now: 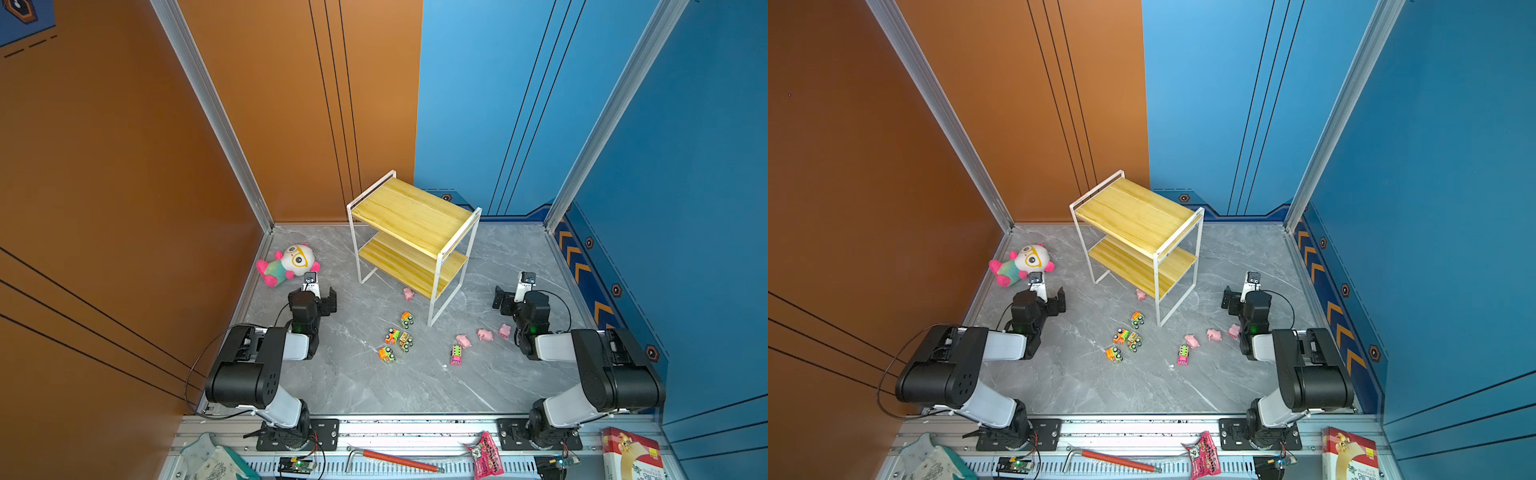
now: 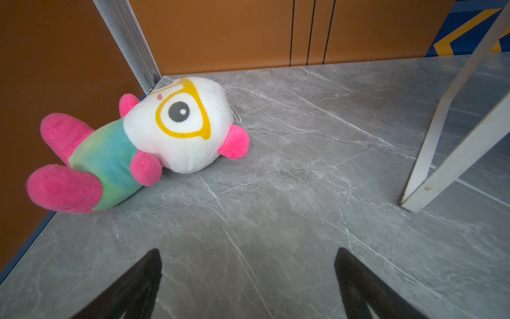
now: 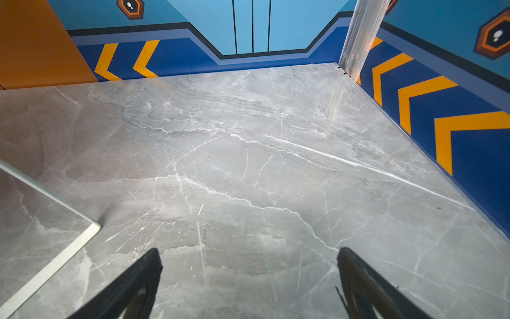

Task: Organize plastic toys on shelves
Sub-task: Move the shelf to the top-center of the table.

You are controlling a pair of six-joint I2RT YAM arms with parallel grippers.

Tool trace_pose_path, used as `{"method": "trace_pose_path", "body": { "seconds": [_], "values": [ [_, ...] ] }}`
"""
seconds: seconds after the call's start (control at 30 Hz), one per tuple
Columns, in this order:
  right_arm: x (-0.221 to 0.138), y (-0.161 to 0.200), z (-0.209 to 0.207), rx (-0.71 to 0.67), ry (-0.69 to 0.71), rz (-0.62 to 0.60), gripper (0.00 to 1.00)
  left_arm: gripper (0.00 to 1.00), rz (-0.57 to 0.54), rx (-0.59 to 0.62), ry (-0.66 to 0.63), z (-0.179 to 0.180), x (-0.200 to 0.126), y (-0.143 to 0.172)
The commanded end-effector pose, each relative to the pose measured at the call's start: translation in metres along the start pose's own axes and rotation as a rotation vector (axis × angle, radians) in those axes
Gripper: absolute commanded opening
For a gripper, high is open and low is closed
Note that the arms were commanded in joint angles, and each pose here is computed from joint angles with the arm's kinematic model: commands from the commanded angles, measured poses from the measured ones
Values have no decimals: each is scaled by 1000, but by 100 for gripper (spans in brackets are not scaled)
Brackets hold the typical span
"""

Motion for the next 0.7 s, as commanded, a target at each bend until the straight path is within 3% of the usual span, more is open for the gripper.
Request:
{"method": "trace_pose_path", "body": {
  "seconds": [0.0, 0.33, 0.67],
  "values": [
    [4, -8, -1, -7, 0, -33, 100, 98, -17, -26, 14, 0, 3, -6],
    [4, -8, -2, -6, 2, -30, 100, 98, -18, -12, -3, -3, 3, -6],
    [-18, -25, -22, 50, 175, -67, 100, 98, -9, -58, -90, 9, -5, -26]
  ]
}}
Point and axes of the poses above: each gripper's point midway between its finger pads, its own x axis out along the fingers, its own z axis along the line the jaws close on, y = z × x, the point moved 6 cm from there along -x, back along the fingers, and after that the axes turned 9 degrees about -x, right-handed, at the moved point
